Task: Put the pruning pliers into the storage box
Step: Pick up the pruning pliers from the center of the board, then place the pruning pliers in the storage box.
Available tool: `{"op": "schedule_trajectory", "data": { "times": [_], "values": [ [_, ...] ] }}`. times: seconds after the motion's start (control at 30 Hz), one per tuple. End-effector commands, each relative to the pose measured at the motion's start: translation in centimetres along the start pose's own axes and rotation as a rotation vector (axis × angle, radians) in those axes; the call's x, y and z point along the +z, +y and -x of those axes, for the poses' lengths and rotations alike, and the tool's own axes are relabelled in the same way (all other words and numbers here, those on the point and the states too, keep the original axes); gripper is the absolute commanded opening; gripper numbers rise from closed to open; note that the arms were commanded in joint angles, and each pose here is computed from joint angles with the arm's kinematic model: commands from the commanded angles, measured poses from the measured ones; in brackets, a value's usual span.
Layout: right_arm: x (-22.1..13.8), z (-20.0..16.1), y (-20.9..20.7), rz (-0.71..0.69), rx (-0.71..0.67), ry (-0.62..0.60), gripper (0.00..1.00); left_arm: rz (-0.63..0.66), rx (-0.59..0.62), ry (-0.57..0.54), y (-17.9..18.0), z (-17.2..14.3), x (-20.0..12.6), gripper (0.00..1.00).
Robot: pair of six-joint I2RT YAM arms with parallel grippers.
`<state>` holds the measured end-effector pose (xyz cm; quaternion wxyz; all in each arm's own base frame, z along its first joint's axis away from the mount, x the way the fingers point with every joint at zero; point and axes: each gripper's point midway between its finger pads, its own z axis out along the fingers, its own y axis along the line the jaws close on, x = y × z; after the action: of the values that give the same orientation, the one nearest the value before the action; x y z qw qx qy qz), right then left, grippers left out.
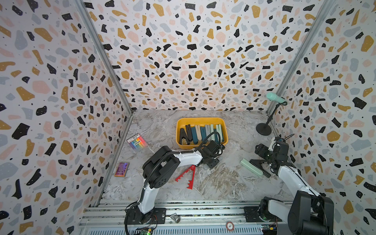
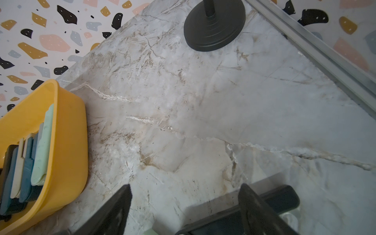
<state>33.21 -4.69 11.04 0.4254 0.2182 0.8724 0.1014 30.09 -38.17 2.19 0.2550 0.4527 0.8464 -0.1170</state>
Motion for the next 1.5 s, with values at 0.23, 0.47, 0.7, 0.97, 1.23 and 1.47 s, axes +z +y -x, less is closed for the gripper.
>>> {"op": "schedule_trajectory", "data": {
  "times": [0.23,0.47,0.7,0.97,1.23,1.47],
  "values": [
    [-0.7,1.4,0.2,0.002,-0.013,-0.046,0.84,-0.057,-0.025,-0.018,-1.3,-0.8,-1.6,0.0],
    [-0.8,1.5,0.4,0.011,-0.011,-0.049,0.84,-0.05,-0.067,-0.208,-0.9,4.5,-7.2,0.0],
    [-0.7,1.5,1.6,0.07,0.012,-0.051,0.84,0.083,-0.185,-0.367,4.2,9.1,-12.8,0.01],
    [0.1,0.5,4.0,0.131,-0.019,-0.015,0.83,0.179,-0.453,-0.385,12.4,10.9,-11.1,0.01],
    [0.4,-0.1,3.7,0.106,-0.071,0.021,0.83,0.204,-0.58,-0.339,15.6,12.5,-5.3,0.01],
    [0.4,-0.5,3.4,0.089,-0.077,0.028,0.83,0.264,-0.682,-0.317,17.4,11.7,-2.2,0.04]
  ]
}}
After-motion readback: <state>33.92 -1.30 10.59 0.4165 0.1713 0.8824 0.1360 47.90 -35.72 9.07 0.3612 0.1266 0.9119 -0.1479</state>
